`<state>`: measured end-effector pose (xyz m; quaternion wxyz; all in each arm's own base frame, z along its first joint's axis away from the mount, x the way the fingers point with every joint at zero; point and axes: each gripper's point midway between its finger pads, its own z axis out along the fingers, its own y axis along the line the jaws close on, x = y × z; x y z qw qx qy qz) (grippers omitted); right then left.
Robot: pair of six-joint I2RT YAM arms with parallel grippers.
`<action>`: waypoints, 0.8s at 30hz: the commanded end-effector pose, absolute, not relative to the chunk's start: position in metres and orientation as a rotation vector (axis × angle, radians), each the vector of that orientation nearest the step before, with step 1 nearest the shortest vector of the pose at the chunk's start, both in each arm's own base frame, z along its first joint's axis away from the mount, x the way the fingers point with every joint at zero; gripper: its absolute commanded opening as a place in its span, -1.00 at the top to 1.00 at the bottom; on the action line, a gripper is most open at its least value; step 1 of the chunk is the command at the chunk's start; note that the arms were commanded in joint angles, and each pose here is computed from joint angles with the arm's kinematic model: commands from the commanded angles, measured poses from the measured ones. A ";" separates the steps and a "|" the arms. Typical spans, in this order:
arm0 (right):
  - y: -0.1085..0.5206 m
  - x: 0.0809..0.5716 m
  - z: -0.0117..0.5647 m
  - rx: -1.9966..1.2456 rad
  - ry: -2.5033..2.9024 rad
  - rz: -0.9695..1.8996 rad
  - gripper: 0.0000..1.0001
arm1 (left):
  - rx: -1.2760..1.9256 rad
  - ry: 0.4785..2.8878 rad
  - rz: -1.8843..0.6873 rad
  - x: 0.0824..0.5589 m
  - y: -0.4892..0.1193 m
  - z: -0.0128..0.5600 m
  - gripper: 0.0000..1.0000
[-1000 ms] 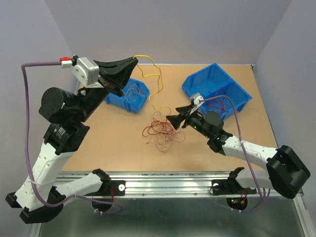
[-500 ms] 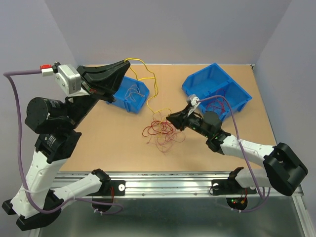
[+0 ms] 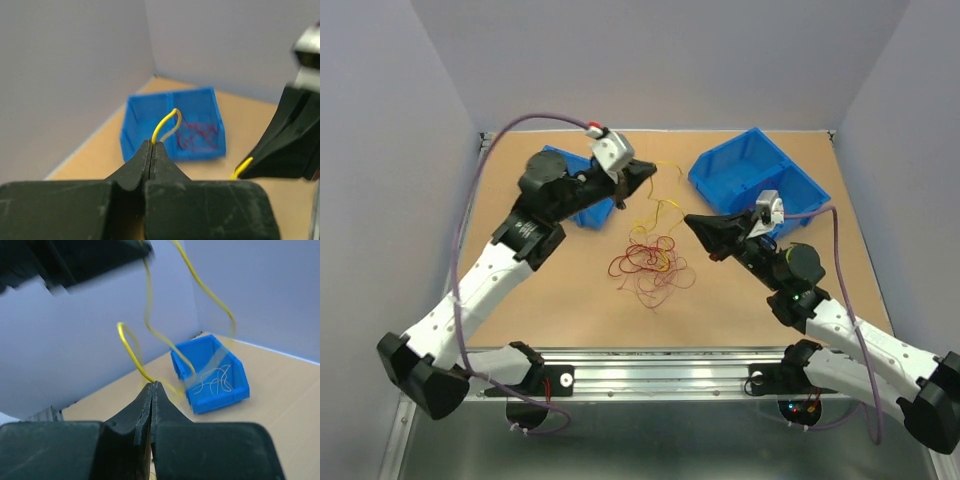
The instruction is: Untangle the cables
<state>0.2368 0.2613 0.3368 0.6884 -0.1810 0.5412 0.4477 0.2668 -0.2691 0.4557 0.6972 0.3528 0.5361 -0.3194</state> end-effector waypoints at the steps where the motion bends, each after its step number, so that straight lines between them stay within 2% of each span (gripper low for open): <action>1: 0.241 0.243 0.336 -0.306 1.214 0.923 0.99 | 1.048 1.173 -0.797 0.256 -0.298 0.397 1.00; 7: 0.237 0.247 0.331 -0.287 1.230 0.896 0.99 | 1.210 1.242 -0.924 0.257 -0.324 0.326 1.00; 12: 0.239 0.279 0.301 -0.223 1.394 0.785 0.99 | 1.240 1.283 -0.953 0.260 -0.329 0.302 1.00; 13: 0.239 0.284 0.296 -0.217 1.423 0.760 0.84 | 1.224 1.293 -0.940 0.263 -0.328 0.302 1.00; 14: 0.239 0.288 0.289 -0.216 1.449 0.739 0.19 | 1.211 1.304 -0.926 0.267 -0.327 0.300 1.00; 15: 0.242 0.290 0.281 -0.226 1.476 0.728 -0.21 | 1.199 1.318 -0.907 0.271 -0.326 0.297 1.00; 17: 0.249 0.296 0.266 -0.244 1.521 0.721 -0.66 | 1.183 1.325 -0.891 0.274 -0.323 0.292 1.00; 20: 0.254 0.303 0.251 -0.244 1.565 0.710 -0.75 | 1.085 1.361 -0.816 0.293 -0.314 0.298 1.00; 24: 0.260 0.311 0.234 -0.229 1.624 0.701 -0.75 | 0.793 1.461 -0.671 0.338 -0.273 0.311 1.00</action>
